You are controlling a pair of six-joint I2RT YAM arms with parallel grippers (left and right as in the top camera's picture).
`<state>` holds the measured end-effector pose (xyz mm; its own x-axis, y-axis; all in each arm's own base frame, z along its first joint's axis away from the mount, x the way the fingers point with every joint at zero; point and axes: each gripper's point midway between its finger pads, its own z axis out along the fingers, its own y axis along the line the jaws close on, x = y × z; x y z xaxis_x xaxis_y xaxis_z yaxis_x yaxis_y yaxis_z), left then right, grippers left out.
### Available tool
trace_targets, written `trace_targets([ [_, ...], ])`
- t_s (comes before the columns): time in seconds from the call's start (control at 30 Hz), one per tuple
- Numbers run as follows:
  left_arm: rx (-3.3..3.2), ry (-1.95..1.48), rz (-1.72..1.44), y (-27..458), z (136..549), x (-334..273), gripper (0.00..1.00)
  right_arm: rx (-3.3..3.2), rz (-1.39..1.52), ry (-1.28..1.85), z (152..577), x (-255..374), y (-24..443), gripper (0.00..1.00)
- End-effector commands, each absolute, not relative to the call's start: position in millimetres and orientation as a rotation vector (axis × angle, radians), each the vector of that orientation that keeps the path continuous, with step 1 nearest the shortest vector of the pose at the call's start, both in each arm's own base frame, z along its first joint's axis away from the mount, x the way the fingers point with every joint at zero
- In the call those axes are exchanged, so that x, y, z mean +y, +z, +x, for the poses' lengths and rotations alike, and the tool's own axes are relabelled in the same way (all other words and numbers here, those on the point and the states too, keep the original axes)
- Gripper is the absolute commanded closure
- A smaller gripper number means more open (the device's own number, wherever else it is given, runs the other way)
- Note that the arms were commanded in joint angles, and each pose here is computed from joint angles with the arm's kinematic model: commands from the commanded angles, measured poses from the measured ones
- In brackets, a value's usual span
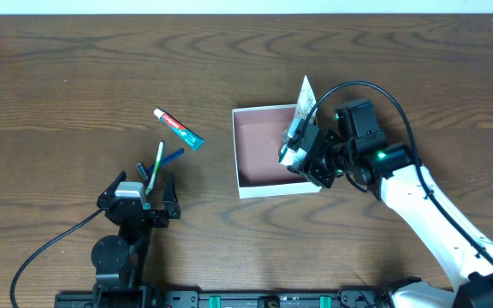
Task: Pack container
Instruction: 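Lower the soap box into the box's front edge with the right gripper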
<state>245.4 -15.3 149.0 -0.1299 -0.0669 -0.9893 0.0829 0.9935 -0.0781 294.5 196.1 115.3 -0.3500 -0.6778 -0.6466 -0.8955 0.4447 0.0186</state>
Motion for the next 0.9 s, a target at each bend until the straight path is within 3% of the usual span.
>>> trace_targets([
  [0.0,1.745,-0.136,0.017,133,244,-16,0.02,2.080,-1.374,0.514,294,205,117,0.45],
  [0.3,1.745,-0.136,0.017,133,244,-16,0.02,2.080,-1.379,0.518,293,206,117,0.18],
  [0.77,1.745,-0.136,0.017,133,244,-16,0.02,2.110,-1.349,0.694,270,231,122,0.15],
  [0.87,1.745,-0.137,0.017,133,244,-16,0.02,2.108,-1.396,0.718,257,241,120,0.10],
])
